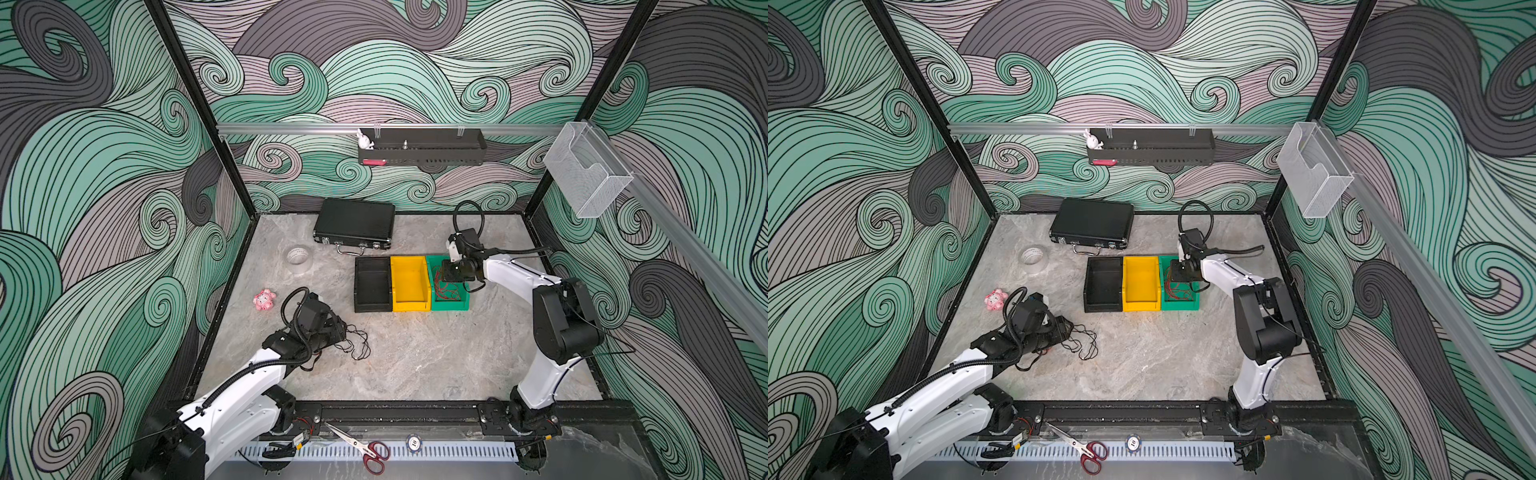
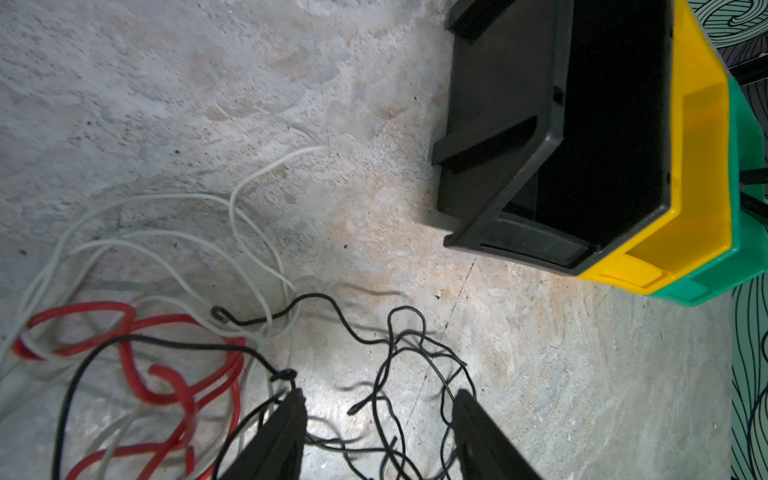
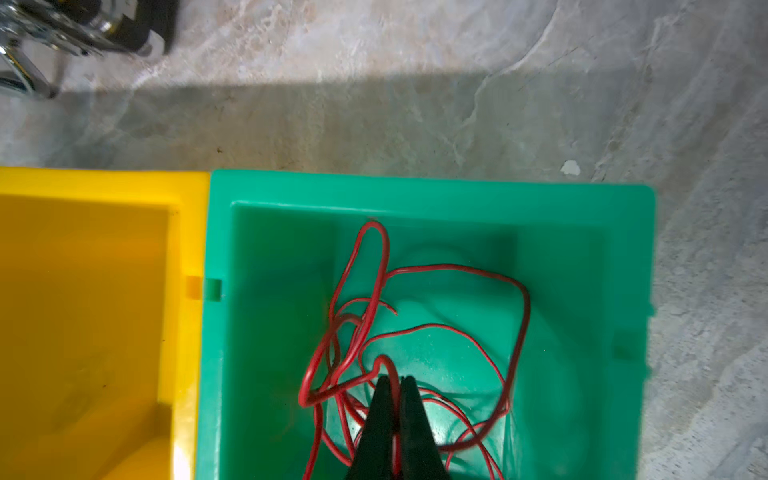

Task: Untangle the cables
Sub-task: 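Lift the open right gripper up from the green bin, then reach the right gripper toward the black wires beside the left gripper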

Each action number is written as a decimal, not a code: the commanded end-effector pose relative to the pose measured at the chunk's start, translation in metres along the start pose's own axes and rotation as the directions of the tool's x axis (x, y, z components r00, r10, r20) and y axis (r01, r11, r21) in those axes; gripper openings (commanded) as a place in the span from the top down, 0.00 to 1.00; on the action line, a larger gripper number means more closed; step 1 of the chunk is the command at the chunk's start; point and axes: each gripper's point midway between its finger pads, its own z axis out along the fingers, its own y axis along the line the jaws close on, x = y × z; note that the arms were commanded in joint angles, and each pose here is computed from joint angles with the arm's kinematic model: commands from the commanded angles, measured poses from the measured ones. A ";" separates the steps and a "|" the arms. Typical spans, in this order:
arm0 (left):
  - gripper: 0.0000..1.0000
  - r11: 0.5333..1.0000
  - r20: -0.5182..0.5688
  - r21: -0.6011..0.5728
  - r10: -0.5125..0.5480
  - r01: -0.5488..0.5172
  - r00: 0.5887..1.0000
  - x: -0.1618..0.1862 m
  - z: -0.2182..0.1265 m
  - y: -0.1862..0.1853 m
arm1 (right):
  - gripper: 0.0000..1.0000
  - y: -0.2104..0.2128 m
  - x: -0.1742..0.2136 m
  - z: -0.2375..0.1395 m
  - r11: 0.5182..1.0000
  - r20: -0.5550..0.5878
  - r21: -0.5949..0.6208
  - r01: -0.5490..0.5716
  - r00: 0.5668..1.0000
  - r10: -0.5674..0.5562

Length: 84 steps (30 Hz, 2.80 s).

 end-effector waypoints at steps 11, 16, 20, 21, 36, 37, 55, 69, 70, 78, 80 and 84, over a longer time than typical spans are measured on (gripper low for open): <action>0.41 1.000 0.024 -0.014 -0.014 0.014 1.000 -0.004 -0.003 0.005 | 0.92 0.006 0.003 0.000 0.996 -0.018 0.069 0.054 0.998 -0.053; 0.41 1.000 0.035 -0.011 -0.015 0.015 0.999 -0.006 -0.006 0.004 | 0.76 0.008 -0.008 -0.025 0.995 0.028 0.071 0.072 0.997 -0.074; 0.41 1.000 0.040 -0.012 -0.012 0.013 0.999 -0.008 -0.007 0.004 | 0.74 0.010 -0.016 -0.046 0.994 0.067 0.075 0.082 0.994 -0.087; 0.41 1.000 0.040 -0.013 -0.012 0.013 0.999 -0.008 -0.008 0.004 | 0.74 0.010 -0.017 -0.049 0.994 0.073 0.074 0.084 0.993 -0.089; 0.40 1.000 0.047 -0.019 0.001 0.000 0.999 -0.012 -0.012 0.001 | 0.68 0.011 -0.031 -0.088 0.993 0.138 0.063 0.098 0.985 -0.106; 0.40 1.000 0.045 -0.023 0.003 -0.002 0.999 -0.013 -0.013 0.001 | 0.68 0.011 -0.032 -0.093 0.993 0.146 0.064 0.100 0.983 -0.108; 0.31 0.990 0.044 -0.141 0.016 -0.010 0.999 -0.025 -0.034 0.009 | 0.67 0.043 -0.013 -0.157 0.989 0.264 -0.059 0.137 0.957 -0.117; 0.28 0.948 0.006 -0.319 -0.009 0.010 1.000 -0.014 -0.026 0.048 | 0.67 0.145 0.061 -0.125 0.912 0.175 -0.317 0.259 0.961 -0.212; 0.29 0.947 0.003 -0.320 -0.013 0.013 1.000 -0.014 -0.024 0.049 | 0.67 0.152 0.067 -0.121 0.904 0.167 -0.335 0.265 0.961 -0.220; 0.33 0.950 -0.056 -0.312 -0.057 0.037 0.997 -0.003 -0.003 0.057 | 0.68 0.202 0.100 -0.101 0.843 0.128 -0.464 0.273 0.962 -0.241; 0.34 0.953 -0.070 -0.299 -0.069 0.045 0.995 0.002 0.001 0.056 | 0.67 0.206 0.103 -0.098 0.837 0.120 -0.478 0.267 0.963 -0.239; 0.42 0.962 -0.113 -0.270 -0.086 0.053 0.990 0.010 0.009 0.051 | 0.67 0.210 0.108 -0.092 0.835 0.109 -0.478 0.272 0.962 -0.251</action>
